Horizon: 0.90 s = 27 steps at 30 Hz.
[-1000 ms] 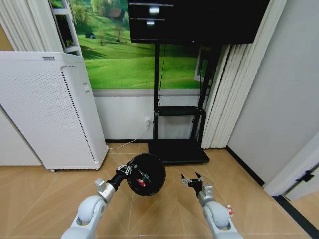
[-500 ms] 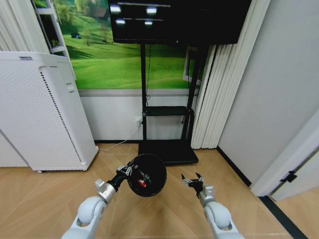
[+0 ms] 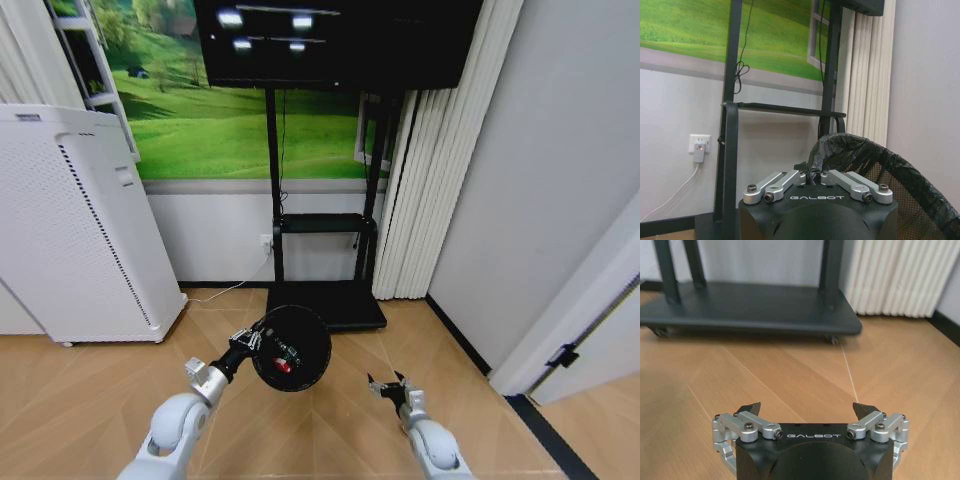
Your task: Pick up the trash bin and place the garbage on the floor into it.
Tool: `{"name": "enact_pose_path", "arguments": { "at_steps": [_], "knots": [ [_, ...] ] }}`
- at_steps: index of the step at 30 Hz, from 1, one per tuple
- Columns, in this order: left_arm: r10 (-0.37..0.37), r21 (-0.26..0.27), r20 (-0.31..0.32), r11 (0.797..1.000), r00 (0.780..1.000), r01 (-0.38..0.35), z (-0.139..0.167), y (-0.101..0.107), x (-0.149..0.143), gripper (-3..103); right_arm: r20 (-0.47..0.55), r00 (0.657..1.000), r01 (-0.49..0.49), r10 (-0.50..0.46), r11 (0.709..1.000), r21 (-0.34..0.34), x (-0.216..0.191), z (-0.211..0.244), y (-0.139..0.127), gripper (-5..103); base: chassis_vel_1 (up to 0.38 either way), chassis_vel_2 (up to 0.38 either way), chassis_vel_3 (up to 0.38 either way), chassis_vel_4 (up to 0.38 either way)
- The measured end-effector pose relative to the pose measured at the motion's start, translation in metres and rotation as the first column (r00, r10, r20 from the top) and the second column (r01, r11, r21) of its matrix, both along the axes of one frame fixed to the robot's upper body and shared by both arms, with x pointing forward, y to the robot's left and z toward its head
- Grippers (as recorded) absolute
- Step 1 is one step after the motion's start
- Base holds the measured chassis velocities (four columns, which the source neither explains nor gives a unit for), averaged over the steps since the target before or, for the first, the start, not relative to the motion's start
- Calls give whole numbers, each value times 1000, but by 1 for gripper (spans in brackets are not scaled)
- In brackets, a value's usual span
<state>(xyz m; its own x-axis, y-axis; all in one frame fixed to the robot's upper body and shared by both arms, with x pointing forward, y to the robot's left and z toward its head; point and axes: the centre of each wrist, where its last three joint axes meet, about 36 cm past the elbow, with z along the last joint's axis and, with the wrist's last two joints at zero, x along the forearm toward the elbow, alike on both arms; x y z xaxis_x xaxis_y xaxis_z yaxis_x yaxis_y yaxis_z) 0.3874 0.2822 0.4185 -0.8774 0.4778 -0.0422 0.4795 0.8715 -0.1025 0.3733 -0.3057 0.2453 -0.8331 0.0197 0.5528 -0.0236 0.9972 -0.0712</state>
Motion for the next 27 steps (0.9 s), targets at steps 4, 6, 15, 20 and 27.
{"name": "enact_pose_path", "arguments": {
  "at_steps": [4,6,15,20,27],
  "knots": [
    [1,-2,-2,1000,1000,-1,-1,1,-2,7,-36,999,30,-30,999,-14,-6,-10,-6,100,0,0,0,0],
    [-2,-4,0,1000,1000,2,0,0,-3,7,-57,996,60,-62,998,-31,-13,-15,-12,100,0,0,0,0],
    [-4,-8,4,1000,1000,5,1,0,-8,7,-110,986,118,-122,992,-44,-22,-11,-22,100,0,0,0,0],
    [-5,-9,4,1000,1000,5,1,0,-9,7,-122,985,121,-125,992,-42,-24,-11,-22,100,0,0,0,0],
    [-7,-5,4,1000,1000,7,3,1,-14,7,-199,969,141,-143,990,-22,-33,-20,-23,100,0,0,0,0]
  ]
}}
